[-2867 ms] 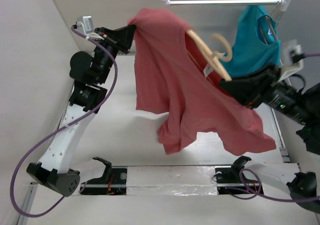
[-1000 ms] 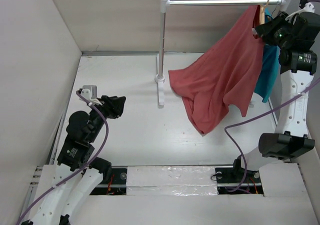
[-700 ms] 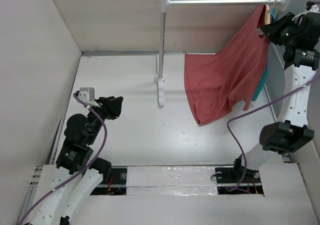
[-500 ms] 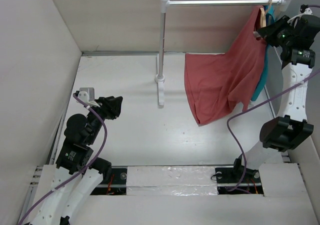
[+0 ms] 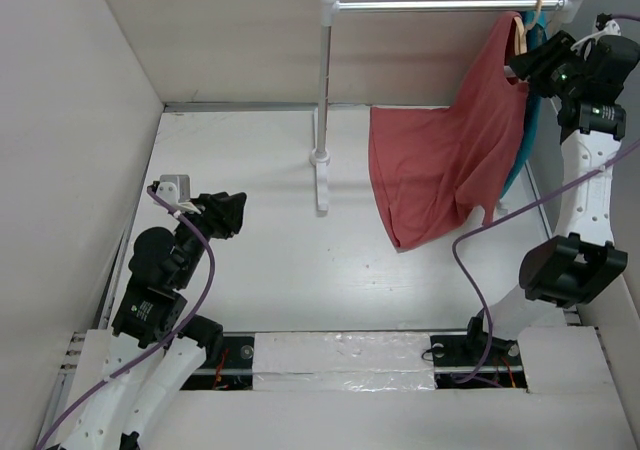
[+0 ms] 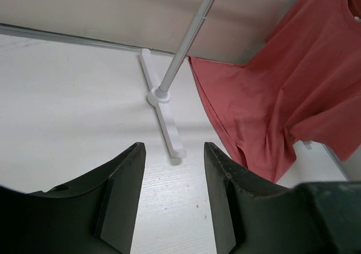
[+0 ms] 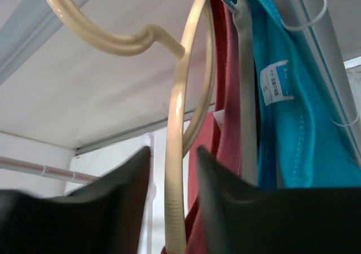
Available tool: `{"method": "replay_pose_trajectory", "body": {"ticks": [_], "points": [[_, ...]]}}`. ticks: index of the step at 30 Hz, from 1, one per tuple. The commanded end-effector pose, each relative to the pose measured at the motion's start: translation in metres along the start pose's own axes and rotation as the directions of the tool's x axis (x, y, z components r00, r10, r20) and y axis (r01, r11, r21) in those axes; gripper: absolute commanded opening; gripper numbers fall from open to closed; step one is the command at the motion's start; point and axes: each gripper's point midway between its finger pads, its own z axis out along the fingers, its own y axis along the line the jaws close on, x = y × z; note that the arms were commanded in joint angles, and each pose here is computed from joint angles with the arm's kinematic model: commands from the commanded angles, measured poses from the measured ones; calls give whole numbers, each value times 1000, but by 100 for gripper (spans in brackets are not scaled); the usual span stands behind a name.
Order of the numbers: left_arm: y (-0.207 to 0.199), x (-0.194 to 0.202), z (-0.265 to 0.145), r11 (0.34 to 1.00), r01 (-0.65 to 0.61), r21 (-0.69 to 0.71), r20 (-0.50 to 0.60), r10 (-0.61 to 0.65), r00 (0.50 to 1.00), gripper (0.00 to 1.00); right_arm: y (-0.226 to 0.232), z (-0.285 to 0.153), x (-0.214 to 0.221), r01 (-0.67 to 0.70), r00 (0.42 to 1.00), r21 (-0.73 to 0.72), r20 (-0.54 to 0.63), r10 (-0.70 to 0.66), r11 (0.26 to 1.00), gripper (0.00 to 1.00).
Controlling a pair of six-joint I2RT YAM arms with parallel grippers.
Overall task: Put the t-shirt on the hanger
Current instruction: Place the hanger at the clothesline, then reset both arms
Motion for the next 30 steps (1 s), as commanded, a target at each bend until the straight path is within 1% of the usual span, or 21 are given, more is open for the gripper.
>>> {"method": "replay_pose_trajectory", "body": {"ticks": [1, 2, 5, 8, 9, 10, 11, 14, 15, 16, 17, 18, 19, 20, 21, 22, 23, 24, 25, 27, 30], "points": [[-6, -13, 2, 1000, -11, 26, 48, 10, 999, 43, 36, -32, -32, 84, 987, -49, 144, -76, 995, 54], [-7, -12, 2, 999, -11, 30, 45, 10, 999, 43, 40, -37, -34, 90, 984, -54, 156, -81, 994, 63], [-7, -12, 1, 999, -13, 32, 43, 12, 999, 45, 54, -66, -51, 114, 970, -49, 219, -101, 992, 77], [-10, -10, 2, 999, -15, 46, 34, 14, 999, 50, 78, -103, -70, 139, 946, -43, 302, -120, 989, 76], [-10, -9, 2, 999, -17, 45, 31, 16, 999, 52, 85, -115, -75, 147, 936, -39, 328, -126, 988, 78], [-16, -6, 1, 996, -25, 86, 14, 24, 1000, 55, 92, -127, -79, 162, 924, -35, 356, -139, 986, 94], [-20, -4, 2, 994, -32, 106, 2, 32, 999, 58, 108, -151, -84, 185, 905, -50, 398, -151, 981, 100], [-21, -3, 3, 994, -15, 105, -9, 16, 1000, 62, 131, -182, -77, 229, 889, -91, 426, -170, 969, 100], [-21, -5, 3, 994, -6, 107, -3, 6, 1000, 63, 151, -208, -72, 263, 875, -134, 451, -177, 956, 100], [-22, -5, 3, 994, 6, 109, -2, -6, 1000, 65, 175, -220, -59, 302, 880, -237, 442, -174, 924, 100], [-26, -7, 1, 992, 20, 127, 7, -21, 1000, 69, 177, -219, -37, 305, 898, -295, 405, -171, 905, 100], [-31, -12, 0, 988, 37, 150, 23, -40, 999, 71, 205, -255, -31, 383, 862, -376, 474, -180, 844, 100], [-35, -15, -1, 985, 47, 166, 32, -54, 998, 73, 222, -268, -9, 396, 879, -478, 444, -173, 784, 100], [-41, -21, -4, 980, 57, 192, 43, -66, 997, 74, 215, -264, 13, 377, 899, -515, 404, -170, 770, 100], [-45, -27, -7, 976, 68, 208, 55, -81, 995, 75, 218, -274, 26, 383, 901, -544, 398, -172, 746, 100], [-47, -31, -9, 973, 74, 217, 62, -90, 994, 75, 230, -302, 34, 430, 879, -574, 443, -178, 697, 100], [-51, -41, -14, 970, 78, 230, 86, -100, 991, 76, 233, -312, 47, 434, 883, -608, 434, -179, 665, 100], [-53, -45, -16, 969, 81, 233, 96, -106, 990, 76, 226, -309, 63, 420, 896, -627, 402, -189, 656, 100], [-54, -50, -19, 968, 83, 237, 107, -111, 988, 77, 226, -325, 76, 438, 890, -635, 404, -210, 636, 100], [-56, -63, -24, 968, 78, 237, 134, -112, 985, 77, 211, -320, 108, 362, 930, -668, 308, -201, 650, 100], [-54, -69, -28, 973, 80, 217, 154, -115, 981, 78, 199, -330, 148, 275, 961, -736, 215, -171, 619, 100]]}}
